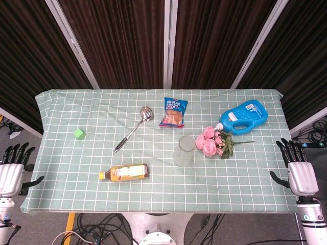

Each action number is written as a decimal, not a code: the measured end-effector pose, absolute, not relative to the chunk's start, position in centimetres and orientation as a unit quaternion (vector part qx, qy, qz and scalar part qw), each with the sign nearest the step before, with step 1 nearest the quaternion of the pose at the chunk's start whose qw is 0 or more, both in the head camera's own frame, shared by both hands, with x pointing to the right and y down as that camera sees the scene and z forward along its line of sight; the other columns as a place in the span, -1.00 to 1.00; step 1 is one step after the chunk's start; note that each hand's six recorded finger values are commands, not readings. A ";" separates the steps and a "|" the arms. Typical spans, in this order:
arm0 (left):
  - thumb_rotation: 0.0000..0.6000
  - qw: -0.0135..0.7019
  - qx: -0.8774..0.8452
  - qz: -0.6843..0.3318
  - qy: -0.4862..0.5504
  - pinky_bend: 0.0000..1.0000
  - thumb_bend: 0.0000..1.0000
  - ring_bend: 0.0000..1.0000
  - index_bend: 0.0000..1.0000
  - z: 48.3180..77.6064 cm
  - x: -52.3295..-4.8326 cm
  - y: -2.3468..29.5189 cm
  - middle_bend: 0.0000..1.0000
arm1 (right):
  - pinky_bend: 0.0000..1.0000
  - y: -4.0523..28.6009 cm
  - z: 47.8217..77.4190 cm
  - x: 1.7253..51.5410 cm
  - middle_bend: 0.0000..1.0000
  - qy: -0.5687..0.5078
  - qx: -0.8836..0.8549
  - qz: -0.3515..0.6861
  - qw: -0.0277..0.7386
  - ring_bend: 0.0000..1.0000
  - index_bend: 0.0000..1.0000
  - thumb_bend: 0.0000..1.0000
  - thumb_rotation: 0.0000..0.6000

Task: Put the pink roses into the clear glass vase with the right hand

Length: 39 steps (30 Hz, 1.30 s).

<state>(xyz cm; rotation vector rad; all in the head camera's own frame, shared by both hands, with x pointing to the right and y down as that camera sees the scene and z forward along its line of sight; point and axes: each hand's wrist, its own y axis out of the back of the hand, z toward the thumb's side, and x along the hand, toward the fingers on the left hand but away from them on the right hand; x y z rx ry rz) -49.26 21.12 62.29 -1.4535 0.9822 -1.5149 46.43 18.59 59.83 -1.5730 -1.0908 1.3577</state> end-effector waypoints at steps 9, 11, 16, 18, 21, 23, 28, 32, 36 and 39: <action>0.70 0.394 -0.584 -0.593 0.391 -0.93 -1.00 -1.00 -0.73 62.3 -48.7 21.3 -0.91 | -1.00 18.1 60.0 46.3 -0.98 -0.429 -0.623 0.534 0.378 -1.00 -1.00 -0.77 1.00; 0.70 0.395 -0.583 -0.592 0.392 -0.93 -1.00 -1.00 -0.73 62.1 -48.8 21.2 -0.91 | -1.00 17.8 60.2 46.1 -0.98 -0.424 -0.624 0.536 0.378 -1.00 -1.00 -0.77 1.00; 0.70 0.385 -0.584 -0.593 0.400 -0.93 -1.00 -1.00 -0.73 61.9 -49.1 21.2 -0.91 | -1.00 16.8 60.9 45.4 -0.98 -0.411 -0.627 0.546 0.376 -1.00 -1.00 -0.76 1.00; 0.70 0.380 -0.584 -0.593 0.403 -0.93 -1.00 -1.00 -0.73 61.8 -49.2 21.4 -0.91 | -1.00 16.3 61.2 45.0 -0.98 -0.403 -0.629 0.550 0.375 -1.00 -1.00 -0.76 1.00; 0.70 0.378 -0.584 -0.594 0.404 -0.93 -1.00 -1.00 -0.73 61.8 -49.4 21.4 -0.91 | -1.00 15.1 61.9 44.0 -0.97 -0.385 -0.633 0.555 0.378 -1.00 -1.00 -0.76 1.00; 0.70 0.377 -0.584 -0.594 0.406 -0.93 -1.00 -1.00 -0.73 61.9 -49.4 21.4 -0.91 | -1.00 14.1 62.3 43.1 -0.97 -0.372 -0.635 0.558 0.383 -1.00 -1.00 -0.77 1.00; 0.69 0.377 -0.582 -0.593 0.409 -0.93 -1.00 -1.00 -0.73 62.1 -49.3 21.2 -0.91 | -1.00 12.1 63.5 40.6 -0.97 -0.342 -0.639 0.568 0.391 -1.00 -1.00 -0.80 1.00; 0.69 0.373 -0.583 -0.592 0.414 -0.93 -1.00 -1.00 -0.73 62.1 -49.5 21.1 -0.91 | -1.00 10.7 65.0 38.4 -0.97 -0.316 -0.641 0.580 0.391 -1.00 -1.00 -0.81 1.00; 0.70 0.370 -0.583 -0.592 0.415 -0.93 -1.00 -1.00 -0.73 62.1 -49.8 21.1 -0.91 | -1.00 10.0 67.0 35.9 -0.94 -0.297 -0.654 0.585 0.377 -1.00 -1.00 -0.82 1.00; 0.70 0.368 -0.583 -0.594 0.415 -0.93 -1.00 -1.00 -0.73 62.1 -50.1 21.1 -0.91 | -1.00 9.6 68.3 34.3 -0.91 -0.286 -0.664 0.585 0.369 -1.00 -1.00 -0.82 1.00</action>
